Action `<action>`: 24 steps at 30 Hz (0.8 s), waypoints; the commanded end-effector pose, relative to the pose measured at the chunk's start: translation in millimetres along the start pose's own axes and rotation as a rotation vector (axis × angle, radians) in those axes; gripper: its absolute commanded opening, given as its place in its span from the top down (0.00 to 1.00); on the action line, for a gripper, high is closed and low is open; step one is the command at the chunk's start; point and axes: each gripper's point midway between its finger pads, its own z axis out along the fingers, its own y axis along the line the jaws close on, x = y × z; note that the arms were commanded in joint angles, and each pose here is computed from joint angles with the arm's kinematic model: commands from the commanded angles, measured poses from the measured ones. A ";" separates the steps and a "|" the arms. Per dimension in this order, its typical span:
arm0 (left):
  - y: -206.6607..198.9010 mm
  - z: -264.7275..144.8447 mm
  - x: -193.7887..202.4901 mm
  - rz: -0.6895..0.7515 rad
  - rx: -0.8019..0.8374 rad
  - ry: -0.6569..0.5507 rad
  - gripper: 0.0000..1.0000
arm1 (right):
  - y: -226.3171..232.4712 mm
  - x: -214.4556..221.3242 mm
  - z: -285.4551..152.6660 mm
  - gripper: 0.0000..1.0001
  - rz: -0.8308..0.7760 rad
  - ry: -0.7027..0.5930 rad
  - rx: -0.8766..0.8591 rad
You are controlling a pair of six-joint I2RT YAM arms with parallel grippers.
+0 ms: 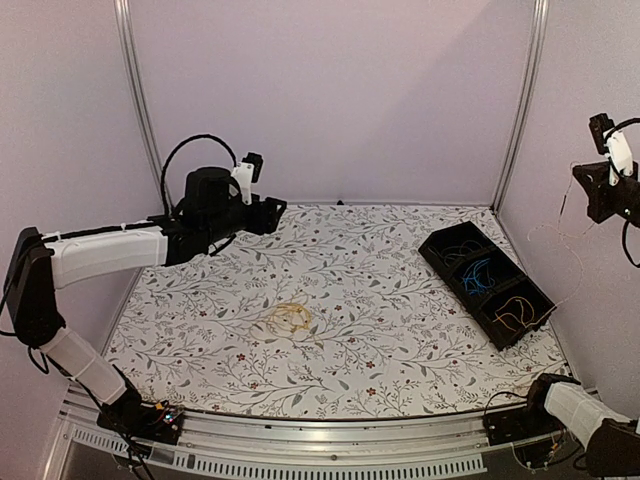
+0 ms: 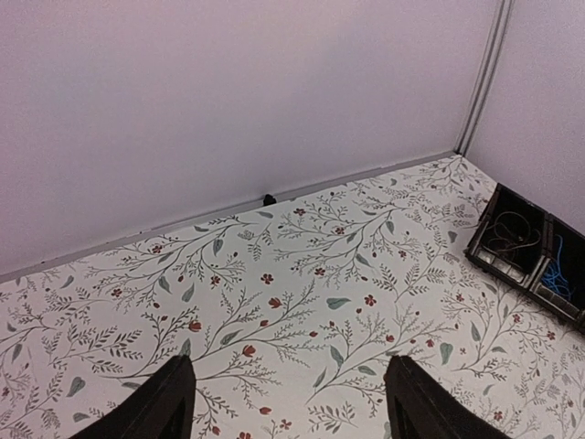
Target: Untangle the cables
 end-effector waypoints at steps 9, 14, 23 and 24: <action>-10.4 -7.3 -23.9 -0.005 0.027 -0.053 0.27 | 3.9 72.9 30.5 1.00 0.060 0.147 0.010; -15.3 -5.7 -19.9 0.005 0.032 -0.042 0.27 | 8.8 101.6 45.5 1.00 0.075 0.197 -0.011; -18.8 -3.2 -15.6 0.022 0.028 -0.030 0.27 | 33.8 167.3 69.6 1.00 0.115 0.310 -0.106; -18.4 -3.0 -15.3 0.023 0.027 -0.029 0.27 | 37.7 174.5 70.9 1.00 0.118 0.322 -0.120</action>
